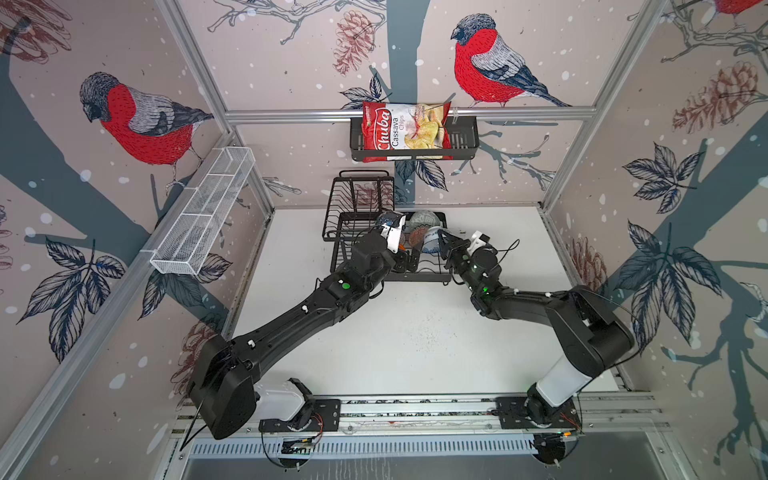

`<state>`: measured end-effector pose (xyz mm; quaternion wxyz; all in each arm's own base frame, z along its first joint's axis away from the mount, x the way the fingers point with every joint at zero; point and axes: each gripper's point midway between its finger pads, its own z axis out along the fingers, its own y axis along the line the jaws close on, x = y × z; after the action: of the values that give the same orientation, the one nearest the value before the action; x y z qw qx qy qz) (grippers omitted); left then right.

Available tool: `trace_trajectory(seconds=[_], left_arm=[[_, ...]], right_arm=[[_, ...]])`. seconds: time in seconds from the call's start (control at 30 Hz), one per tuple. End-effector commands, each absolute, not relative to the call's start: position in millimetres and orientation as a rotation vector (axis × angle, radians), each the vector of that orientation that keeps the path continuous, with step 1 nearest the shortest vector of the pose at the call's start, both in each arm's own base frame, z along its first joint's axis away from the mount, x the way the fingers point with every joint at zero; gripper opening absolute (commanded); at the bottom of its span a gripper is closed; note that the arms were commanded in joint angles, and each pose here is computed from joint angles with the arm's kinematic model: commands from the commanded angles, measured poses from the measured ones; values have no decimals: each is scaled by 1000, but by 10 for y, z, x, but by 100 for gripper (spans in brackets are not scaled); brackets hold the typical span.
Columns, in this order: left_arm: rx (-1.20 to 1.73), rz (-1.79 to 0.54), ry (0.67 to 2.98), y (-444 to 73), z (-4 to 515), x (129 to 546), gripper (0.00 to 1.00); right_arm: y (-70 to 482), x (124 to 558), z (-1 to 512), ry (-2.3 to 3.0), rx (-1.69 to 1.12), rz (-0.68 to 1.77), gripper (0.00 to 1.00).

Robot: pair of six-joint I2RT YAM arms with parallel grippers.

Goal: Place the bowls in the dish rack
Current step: 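Set the blue-floral bowl into the slot beside the orange-patterned bowl with the right gripper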

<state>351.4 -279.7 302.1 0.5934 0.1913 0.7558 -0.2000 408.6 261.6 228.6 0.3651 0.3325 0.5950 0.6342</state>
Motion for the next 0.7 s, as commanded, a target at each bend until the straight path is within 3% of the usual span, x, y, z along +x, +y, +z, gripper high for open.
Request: trace_trajectory(seconds=[0.0,0.67], left_arm=[[440,-495,1756,-2828,3052,3508,97],[436,-504,1765,-2836,3027,3507,98]], right_arm=[[2690,4103,2513,1438,795,1717,0],[2952,4259,1952,1496,880,1738,0]])
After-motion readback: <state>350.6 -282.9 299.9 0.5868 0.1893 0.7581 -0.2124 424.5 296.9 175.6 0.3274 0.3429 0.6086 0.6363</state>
